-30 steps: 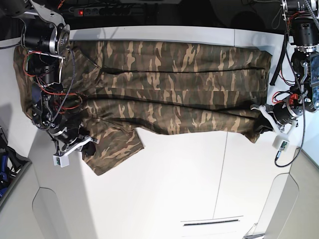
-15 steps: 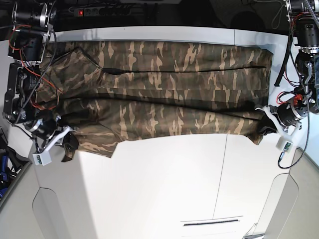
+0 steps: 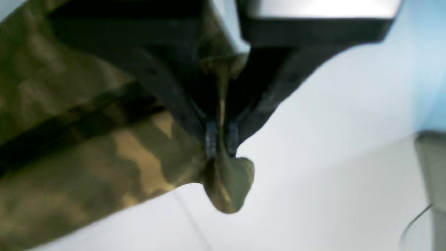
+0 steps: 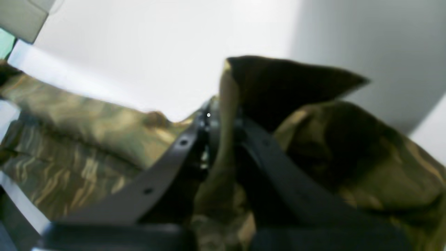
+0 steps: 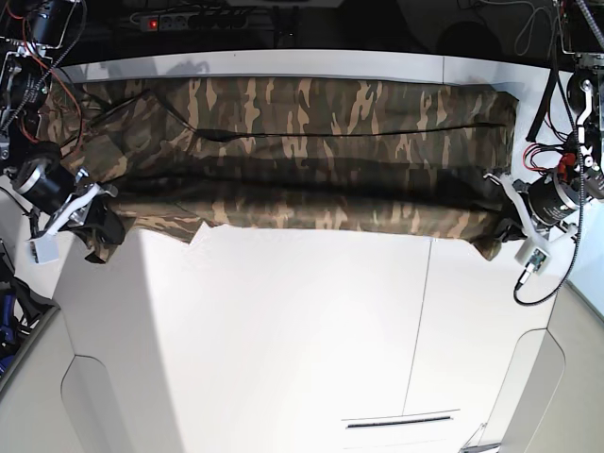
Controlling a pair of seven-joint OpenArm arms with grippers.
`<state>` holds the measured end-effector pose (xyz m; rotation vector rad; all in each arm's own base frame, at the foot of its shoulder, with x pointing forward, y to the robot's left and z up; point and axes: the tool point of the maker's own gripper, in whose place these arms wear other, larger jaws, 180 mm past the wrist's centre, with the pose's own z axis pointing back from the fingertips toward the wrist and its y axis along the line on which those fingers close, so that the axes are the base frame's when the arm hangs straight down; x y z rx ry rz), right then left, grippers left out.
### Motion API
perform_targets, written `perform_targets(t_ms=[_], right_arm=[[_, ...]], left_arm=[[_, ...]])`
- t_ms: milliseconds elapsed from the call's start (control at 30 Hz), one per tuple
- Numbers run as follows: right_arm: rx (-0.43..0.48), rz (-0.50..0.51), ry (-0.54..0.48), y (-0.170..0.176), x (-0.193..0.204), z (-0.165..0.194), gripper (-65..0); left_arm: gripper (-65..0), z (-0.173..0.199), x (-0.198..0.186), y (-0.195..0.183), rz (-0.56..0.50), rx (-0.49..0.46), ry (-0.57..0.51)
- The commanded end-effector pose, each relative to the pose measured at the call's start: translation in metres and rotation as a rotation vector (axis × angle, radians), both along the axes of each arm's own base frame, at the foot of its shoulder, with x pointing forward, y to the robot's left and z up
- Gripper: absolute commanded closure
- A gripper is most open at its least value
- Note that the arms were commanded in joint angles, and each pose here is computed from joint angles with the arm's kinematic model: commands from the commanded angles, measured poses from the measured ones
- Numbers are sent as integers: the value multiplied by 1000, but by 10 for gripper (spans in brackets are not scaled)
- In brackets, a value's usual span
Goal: Fold the T-shirt properly
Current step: 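Lay the folded hem down and pull the strip toward the robot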
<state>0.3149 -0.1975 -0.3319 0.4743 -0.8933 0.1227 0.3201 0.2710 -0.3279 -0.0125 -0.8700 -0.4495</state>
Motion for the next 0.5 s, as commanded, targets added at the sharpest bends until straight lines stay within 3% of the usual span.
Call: perform_targets(t_ms=[0, 467], right_arm=[[3, -11, -42, -7, 2, 12, 0], [55, -1, 78, -10, -35, -10, 0]], left_arm=[[0, 14, 5, 7, 7, 18, -40], [0, 9, -32, -1, -32, 69, 19]])
